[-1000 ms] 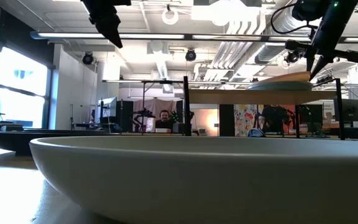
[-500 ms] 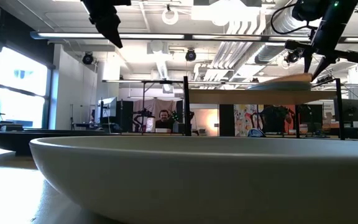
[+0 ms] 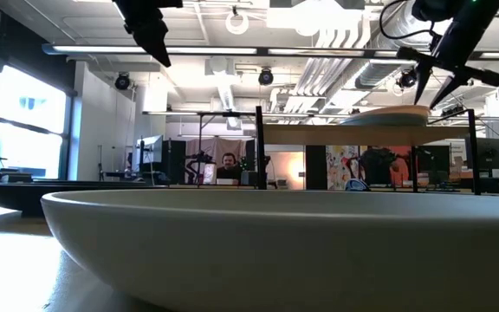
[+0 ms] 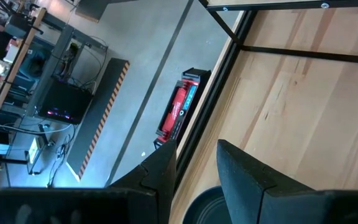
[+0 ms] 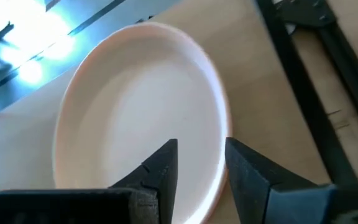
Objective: Place and stack plates onto a shelf
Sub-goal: Stack the pink plate on top of the light blue plate on the shelf, then stack the white plate on top of the pink plate on the shelf
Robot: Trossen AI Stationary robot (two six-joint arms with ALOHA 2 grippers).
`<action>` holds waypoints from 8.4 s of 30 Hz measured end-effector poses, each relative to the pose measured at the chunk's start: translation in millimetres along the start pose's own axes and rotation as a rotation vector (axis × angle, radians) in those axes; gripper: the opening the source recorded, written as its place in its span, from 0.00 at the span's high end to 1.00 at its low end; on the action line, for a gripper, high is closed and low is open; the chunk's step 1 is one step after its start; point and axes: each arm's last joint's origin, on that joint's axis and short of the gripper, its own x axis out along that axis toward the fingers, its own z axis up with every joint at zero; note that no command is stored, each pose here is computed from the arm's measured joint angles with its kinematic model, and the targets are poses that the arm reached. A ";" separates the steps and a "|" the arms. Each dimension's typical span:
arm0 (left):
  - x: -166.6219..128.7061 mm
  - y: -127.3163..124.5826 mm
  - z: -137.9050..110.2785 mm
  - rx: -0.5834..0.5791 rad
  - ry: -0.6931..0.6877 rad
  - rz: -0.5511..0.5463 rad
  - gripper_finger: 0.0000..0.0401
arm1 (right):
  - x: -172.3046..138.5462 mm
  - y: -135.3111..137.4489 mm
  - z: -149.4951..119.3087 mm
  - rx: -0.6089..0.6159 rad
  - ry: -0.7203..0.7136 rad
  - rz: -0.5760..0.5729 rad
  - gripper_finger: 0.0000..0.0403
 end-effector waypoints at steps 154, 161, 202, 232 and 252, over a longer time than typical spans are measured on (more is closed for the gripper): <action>-2.1 -15.7 -10.6 -0.350 0.133 -0.487 0.74 | 97.1 83.3 -276.7 -0.435 0.654 -0.011 0.99; -2.2 -15.6 -10.7 -0.350 0.133 -0.487 0.74 | 72.9 90.0 -259.1 -0.410 0.642 0.070 1.00; -1.8 -15.5 -9.9 -0.354 0.127 -0.486 0.74 | -55.0 22.8 -44.0 -0.101 0.020 0.415 1.00; -1.6 -15.2 -7.8 -0.364 0.108 -0.483 0.74 | -55.1 35.6 54.2 -0.149 0.246 0.027 1.00; -1.5 -15.3 -7.9 -0.364 0.109 -0.483 0.74 | -0.2 5.9 47.6 0.002 0.265 -0.073 1.00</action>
